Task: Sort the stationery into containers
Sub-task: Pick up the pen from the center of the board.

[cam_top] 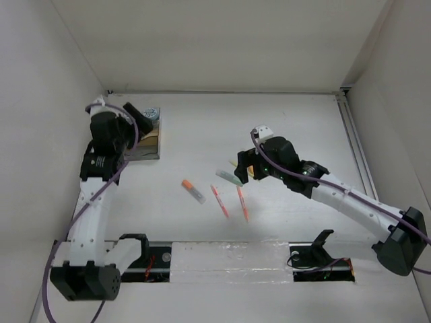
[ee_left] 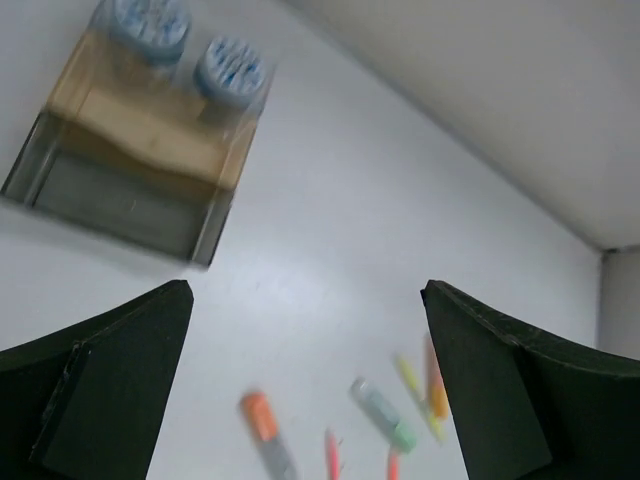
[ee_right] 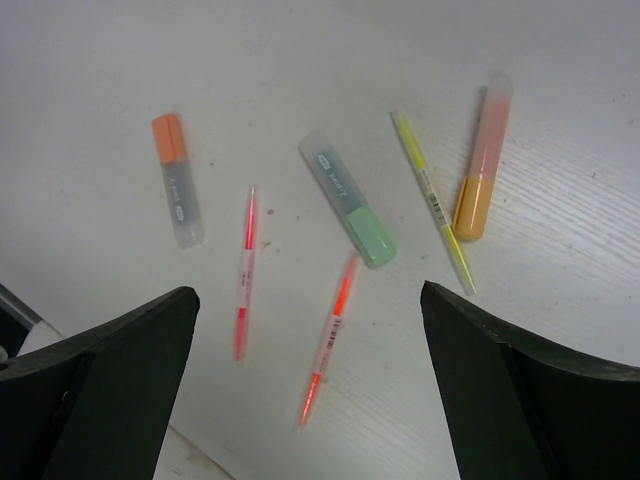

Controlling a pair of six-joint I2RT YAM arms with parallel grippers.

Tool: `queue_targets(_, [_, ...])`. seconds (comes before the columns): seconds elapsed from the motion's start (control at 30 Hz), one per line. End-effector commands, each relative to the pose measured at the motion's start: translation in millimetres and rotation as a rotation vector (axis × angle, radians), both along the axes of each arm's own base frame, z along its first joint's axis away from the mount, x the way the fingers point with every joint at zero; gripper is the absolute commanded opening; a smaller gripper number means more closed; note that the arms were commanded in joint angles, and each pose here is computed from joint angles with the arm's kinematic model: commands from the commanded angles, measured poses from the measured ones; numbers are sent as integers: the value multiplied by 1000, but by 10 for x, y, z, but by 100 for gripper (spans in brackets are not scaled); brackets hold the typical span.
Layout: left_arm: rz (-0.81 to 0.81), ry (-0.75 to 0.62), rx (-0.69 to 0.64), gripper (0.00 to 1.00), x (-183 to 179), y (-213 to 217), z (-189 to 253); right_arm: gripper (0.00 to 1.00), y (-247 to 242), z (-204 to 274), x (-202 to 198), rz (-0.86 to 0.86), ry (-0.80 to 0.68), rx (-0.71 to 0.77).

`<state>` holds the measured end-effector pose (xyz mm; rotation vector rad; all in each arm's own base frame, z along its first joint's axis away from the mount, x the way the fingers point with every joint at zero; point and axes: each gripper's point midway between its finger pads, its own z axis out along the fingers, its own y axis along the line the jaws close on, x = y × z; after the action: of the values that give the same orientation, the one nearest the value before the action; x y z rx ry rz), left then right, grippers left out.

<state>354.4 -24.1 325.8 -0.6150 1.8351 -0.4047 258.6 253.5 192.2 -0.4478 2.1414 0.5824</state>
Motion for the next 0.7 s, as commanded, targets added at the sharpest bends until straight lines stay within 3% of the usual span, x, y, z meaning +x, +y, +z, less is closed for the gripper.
queue_targets(0.0, [15,-9,6,100,-631,28,-176,99,-35,99,83,-6,-36,-51])
queue_targets(0.13, [-38,-45,23,100,-931,-32,-310,98,116,13,43,71,0,-40])
queue_targets(0.27, [-37,9,60,100,-961,5,-634,95,397,-64,-59,176,-8,-45])
queue_targets(0.37, [-54,-25,54,100,-987,-27,-555,94,505,-176,-42,182,15,-63])
queue_targets(0.53, [-24,-41,52,100,-981,18,-549,84,1028,-237,-147,236,27,-33])
queue_targets(0.67, [-9,-41,48,100,-1003,37,-547,78,1422,-532,-195,269,61,-93])
